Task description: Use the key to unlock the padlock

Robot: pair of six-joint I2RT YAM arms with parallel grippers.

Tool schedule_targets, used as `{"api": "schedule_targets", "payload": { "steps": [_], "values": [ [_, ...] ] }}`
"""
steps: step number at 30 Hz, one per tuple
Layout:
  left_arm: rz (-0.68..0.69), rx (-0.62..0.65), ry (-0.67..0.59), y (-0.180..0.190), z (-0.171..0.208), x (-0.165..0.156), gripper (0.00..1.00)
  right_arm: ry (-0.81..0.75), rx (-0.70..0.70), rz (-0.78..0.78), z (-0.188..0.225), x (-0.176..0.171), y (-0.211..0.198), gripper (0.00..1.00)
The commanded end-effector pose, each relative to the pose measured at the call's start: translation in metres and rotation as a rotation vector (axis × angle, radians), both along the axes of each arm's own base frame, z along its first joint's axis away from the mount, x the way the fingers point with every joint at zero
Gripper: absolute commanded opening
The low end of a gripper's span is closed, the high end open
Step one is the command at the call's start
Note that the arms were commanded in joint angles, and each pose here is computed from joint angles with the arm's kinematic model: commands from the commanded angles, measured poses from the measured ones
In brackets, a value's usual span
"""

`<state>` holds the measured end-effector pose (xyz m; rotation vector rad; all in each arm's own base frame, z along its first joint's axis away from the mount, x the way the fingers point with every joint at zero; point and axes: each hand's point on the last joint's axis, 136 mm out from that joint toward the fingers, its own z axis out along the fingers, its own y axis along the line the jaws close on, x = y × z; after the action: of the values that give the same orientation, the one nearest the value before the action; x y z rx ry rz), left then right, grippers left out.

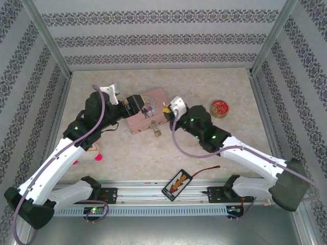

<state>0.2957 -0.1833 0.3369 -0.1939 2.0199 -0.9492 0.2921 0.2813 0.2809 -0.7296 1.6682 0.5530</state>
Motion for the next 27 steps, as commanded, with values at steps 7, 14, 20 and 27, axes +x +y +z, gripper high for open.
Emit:
{"api": "schedule_targets", "payload": {
  "steps": [7, 14, 20, 27],
  "values": [
    [-0.334, 0.038, -0.36, -0.039, 0.047, -0.018, 0.92, 0.349, 0.383, 0.449, 0.059, -0.053, -0.007, 0.0],
    [-0.559, -0.007, -0.373, -0.07, 0.05, -0.031, 0.92, 0.417, 0.434, 0.606, 0.079, -0.068, -0.001, 0.0],
    [-0.623, -0.085, -0.394, -0.081, 0.056, -0.033, 0.8, 0.44, 0.459, 0.666, 0.089, -0.075, 0.001, 0.0],
    [-0.67, -0.135, -0.456, -0.087, 0.069, -0.037, 0.7, 0.443, 0.472, 0.697, 0.098, -0.08, 0.001, 0.0]
  ]
}}
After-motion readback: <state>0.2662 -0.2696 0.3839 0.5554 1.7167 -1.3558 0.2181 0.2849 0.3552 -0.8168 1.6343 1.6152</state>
